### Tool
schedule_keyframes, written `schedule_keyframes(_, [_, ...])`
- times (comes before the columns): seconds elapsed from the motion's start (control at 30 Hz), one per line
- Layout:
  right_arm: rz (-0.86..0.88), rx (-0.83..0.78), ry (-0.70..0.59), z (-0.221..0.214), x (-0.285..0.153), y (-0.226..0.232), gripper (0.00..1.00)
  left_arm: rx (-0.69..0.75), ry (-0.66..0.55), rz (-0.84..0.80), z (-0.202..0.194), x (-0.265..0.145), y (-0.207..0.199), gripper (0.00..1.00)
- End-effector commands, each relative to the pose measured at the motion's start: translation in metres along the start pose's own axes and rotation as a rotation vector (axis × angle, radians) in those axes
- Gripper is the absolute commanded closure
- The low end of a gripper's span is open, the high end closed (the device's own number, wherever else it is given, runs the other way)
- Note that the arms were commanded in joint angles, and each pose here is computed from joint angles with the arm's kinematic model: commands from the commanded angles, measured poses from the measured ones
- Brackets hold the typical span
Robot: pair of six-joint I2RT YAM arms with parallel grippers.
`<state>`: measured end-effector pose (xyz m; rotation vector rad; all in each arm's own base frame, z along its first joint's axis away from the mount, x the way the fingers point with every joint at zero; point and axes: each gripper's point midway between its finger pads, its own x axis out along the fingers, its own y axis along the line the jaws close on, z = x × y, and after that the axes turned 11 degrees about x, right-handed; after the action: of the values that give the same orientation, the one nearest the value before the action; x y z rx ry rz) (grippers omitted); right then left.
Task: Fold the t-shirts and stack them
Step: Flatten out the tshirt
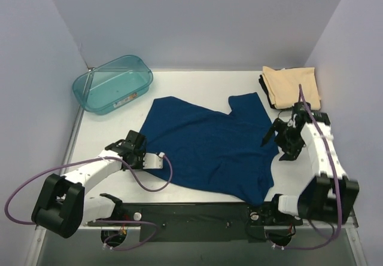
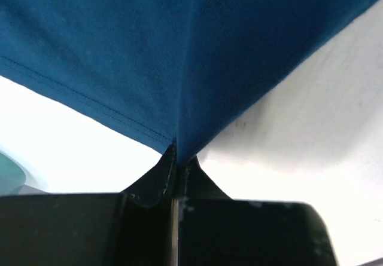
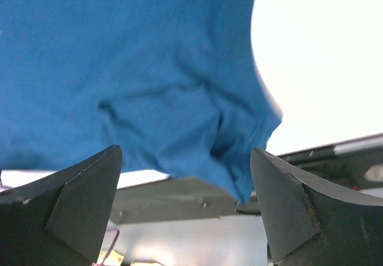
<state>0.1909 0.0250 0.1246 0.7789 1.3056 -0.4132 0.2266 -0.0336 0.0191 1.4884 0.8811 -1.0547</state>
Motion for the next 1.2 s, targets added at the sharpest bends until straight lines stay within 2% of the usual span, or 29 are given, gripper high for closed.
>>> schedule_keyframes(0.0, [-0.172, -0.042, -0.038, 0.075, 0.04, -0.004, 0.17, -0.022, 0.021, -0.003, -0.01, -0.02, -0.004, 1.0])
schedule_keyframes(0.1, [-0.215, -0.072, -0.011, 0.103, 0.059, 0.005, 0.16, -0.037, 0.034, -0.008, -0.013, -0.027, -0.009, 1.0])
schedule_keyframes(0.2, [-0.228, -0.079, 0.076, 0.123, 0.088, 0.019, 0.16, -0.06, 0.034, -0.014, -0.014, -0.03, -0.012, 1.0])
schedule_keyframes(0.3, [-0.242, -0.068, 0.167, 0.125, 0.113, 0.023, 0.22, -0.085, 0.043, -0.036, -0.015, -0.031, -0.018, 1.0])
schedule_keyframes(0.33, [-0.249, -0.066, 0.196, 0.128, 0.124, 0.024, 0.37, -0.105, 0.045, -0.041, -0.015, -0.032, -0.019, 1.0])
schedule_keyframes(0.37, [-0.228, -0.071, 0.228, 0.126, 0.127, 0.03, 0.46, -0.106, 0.05, -0.053, -0.016, -0.033, -0.021, 1.0])
schedule_keyframes(0.4, [-0.218, -0.069, 0.252, 0.129, 0.136, 0.035, 0.65, -0.118, 0.049, -0.059, -0.015, -0.033, -0.023, 1.0])
schedule_keyframes(0.43, [-0.192, -0.076, 0.272, 0.129, 0.138, 0.041, 0.73, -0.123, 0.055, -0.064, -0.016, -0.033, -0.024, 1.0])
schedule_keyframes(0.47, [-0.18, -0.081, 0.275, 0.134, 0.145, 0.049, 0.92, -0.135, 0.055, -0.065, -0.016, -0.033, -0.024, 1.0])
schedule_keyframes(0.5, [-0.144, -0.093, 0.259, 0.145, 0.144, 0.063, 1.0, -0.141, 0.056, -0.065, -0.016, -0.033, -0.024, 1.0])
schedule_keyframes(0.6, [-0.068, -0.08, 0.228, 0.173, 0.156, 0.093, 1.0, -0.188, 0.053, -0.073, -0.013, -0.033, -0.021, 1.0])
schedule_keyframes(0.8, [0.159, -0.066, 0.02, 0.255, 0.158, 0.183, 0.98, -0.232, 0.005, -0.082, 0.01, -0.027, -0.006, 1.0])
schedule_keyframes(0.83, [0.179, -0.076, -0.021, 0.264, 0.157, 0.191, 0.82, -0.214, 0.009, -0.098, 0.017, -0.024, -0.008, 1.0])
schedule_keyframes(0.9, [0.148, -0.061, -0.074, 0.273, 0.15, 0.185, 0.6, -0.192, 0.025, -0.114, 0.023, -0.021, -0.013, 1.0])
schedule_keyframes(0.93, [0.112, -0.06, -0.074, 0.271, 0.153, 0.173, 0.57, -0.183, 0.035, -0.114, 0.023, -0.021, -0.014, 1.0])
schedule_keyframes(0.97, [0.114, -0.093, -0.103, 0.272, 0.135, 0.172, 0.51, -0.181, 0.042, -0.116, 0.023, -0.02, -0.016, 1.0])
schedule_keyframes(1.0, [0.07, -0.107, -0.098, 0.265, 0.133, 0.159, 0.5, -0.182, 0.058, -0.11, 0.02, -0.021, -0.015, 1.0])
schedule_keyframes(1.03, [0.073, -0.163, -0.157, 0.266, 0.102, 0.161, 0.48, -0.181, 0.065, -0.112, 0.018, -0.022, -0.017, 1.0])
schedule_keyframes(1.07, [0.005, -0.174, -0.144, 0.254, 0.105, 0.143, 0.48, -0.175, 0.081, -0.106, 0.014, -0.024, -0.017, 1.0])
schedule_keyframes(1.1, [0.009, -0.216, -0.214, 0.252, 0.068, 0.144, 0.46, -0.168, 0.082, -0.099, 0.013, -0.026, -0.017, 1.0])
schedule_keyframes(1.17, [-0.042, -0.242, -0.243, 0.228, 0.042, 0.125, 0.43, -0.167, 0.084, -0.093, 0.011, -0.03, -0.017, 1.0])
